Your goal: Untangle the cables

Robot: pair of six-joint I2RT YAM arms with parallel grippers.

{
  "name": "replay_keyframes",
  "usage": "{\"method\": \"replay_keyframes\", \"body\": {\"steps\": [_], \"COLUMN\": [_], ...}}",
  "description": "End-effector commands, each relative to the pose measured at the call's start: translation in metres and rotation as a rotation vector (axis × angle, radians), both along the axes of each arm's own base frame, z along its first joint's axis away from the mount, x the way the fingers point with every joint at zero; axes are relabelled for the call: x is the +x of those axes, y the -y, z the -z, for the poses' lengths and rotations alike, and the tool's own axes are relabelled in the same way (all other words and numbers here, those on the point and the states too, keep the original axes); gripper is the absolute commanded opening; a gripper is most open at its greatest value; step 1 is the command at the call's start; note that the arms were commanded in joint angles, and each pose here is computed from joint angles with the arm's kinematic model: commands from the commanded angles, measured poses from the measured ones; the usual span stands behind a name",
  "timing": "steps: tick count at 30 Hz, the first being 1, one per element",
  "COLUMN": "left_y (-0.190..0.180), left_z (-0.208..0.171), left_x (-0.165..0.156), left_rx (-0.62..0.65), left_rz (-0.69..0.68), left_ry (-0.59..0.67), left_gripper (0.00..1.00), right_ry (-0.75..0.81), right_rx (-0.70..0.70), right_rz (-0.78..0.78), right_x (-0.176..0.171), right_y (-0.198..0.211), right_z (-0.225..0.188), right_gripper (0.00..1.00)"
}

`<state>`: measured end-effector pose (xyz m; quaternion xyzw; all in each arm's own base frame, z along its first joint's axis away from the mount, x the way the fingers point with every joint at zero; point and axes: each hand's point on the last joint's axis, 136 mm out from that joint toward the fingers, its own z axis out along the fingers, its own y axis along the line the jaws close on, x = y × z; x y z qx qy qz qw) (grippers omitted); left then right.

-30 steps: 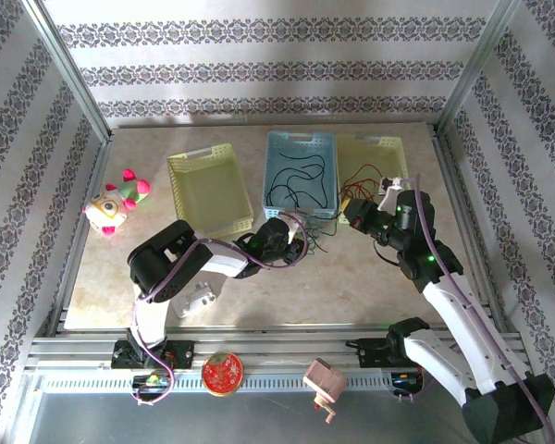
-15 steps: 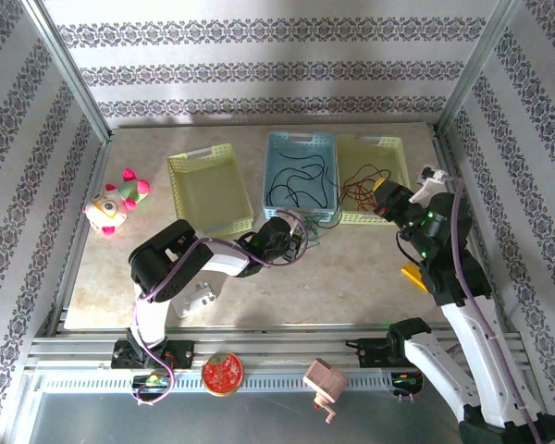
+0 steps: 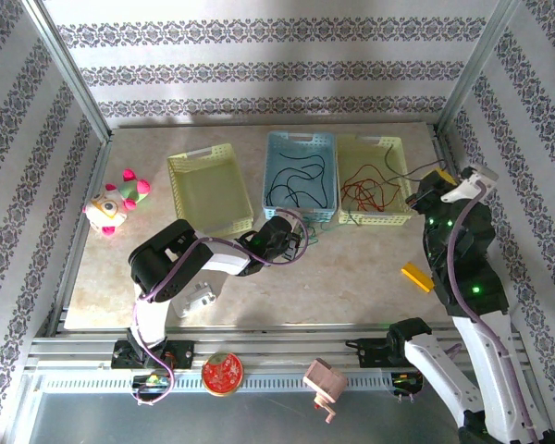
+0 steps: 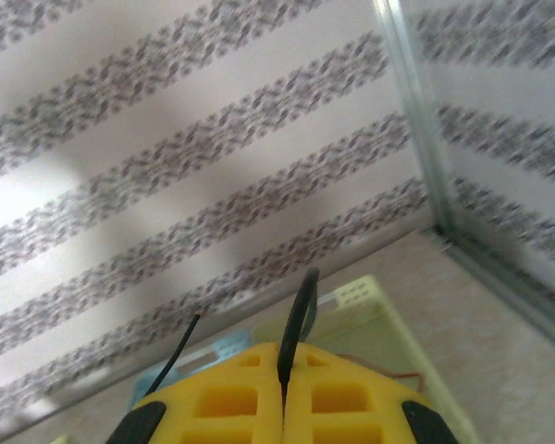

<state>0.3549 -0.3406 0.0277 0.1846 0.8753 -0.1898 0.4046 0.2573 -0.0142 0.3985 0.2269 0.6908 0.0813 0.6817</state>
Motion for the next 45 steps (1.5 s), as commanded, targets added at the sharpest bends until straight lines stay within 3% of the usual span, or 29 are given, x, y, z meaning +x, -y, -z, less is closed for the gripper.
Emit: {"method": "replay_keyframes", "body": {"steps": [1, 10, 20, 25, 34, 39, 45], "left_y": [-0.028, -0.033, -0.043, -0.044, -0.023, -0.025, -0.039], "left_z": [0.036, 0.034, 0.037, 0.029, -0.036, -0.075, -0.101], "left_x": [-0.011, -0.012, -0.02, -0.032, -0.049, -0.042, -0.034], "left_rx": [0.136, 0.144, 0.199, 0.187, -0.035, -0.142, -0.181], "left_rz": [-0.052, -0.065, -0.039, 0.013, 0.13, 0.067, -0.021], "left_ry": [-0.096, -0.095, -0.096, -0.101, -0.015, 0.055, 0.119], "left_gripper": [0.0, 0.0, 0.0, 0.0, 0.01, 0.24, 0.34], "right_ry": [0.071, 0.111, 0.147, 0.152, 0.099, 0.071, -0.007], "right_rx": [-0.059, -0.118, -0.16, -0.157, -0.077, 0.045, 0.078], "right_rz": [0.172, 0.384, 0.506, 0.254, -0.21, -0.455, -0.646], "right_x": [-0.021, -0.05, -0.066, -0.033, 0.043, 0.088, 0.14], "right_y": [0.032, 0.067, 0.088, 0.052, -0.03, -0.081, -0.14], "right_z": [-0.028, -0.047, -0.068, -0.068, -0.059, -0.049, -0.019], "right_gripper": [0.0, 0.0, 0.0, 0.0, 0.01, 0.01, 0.01]}}
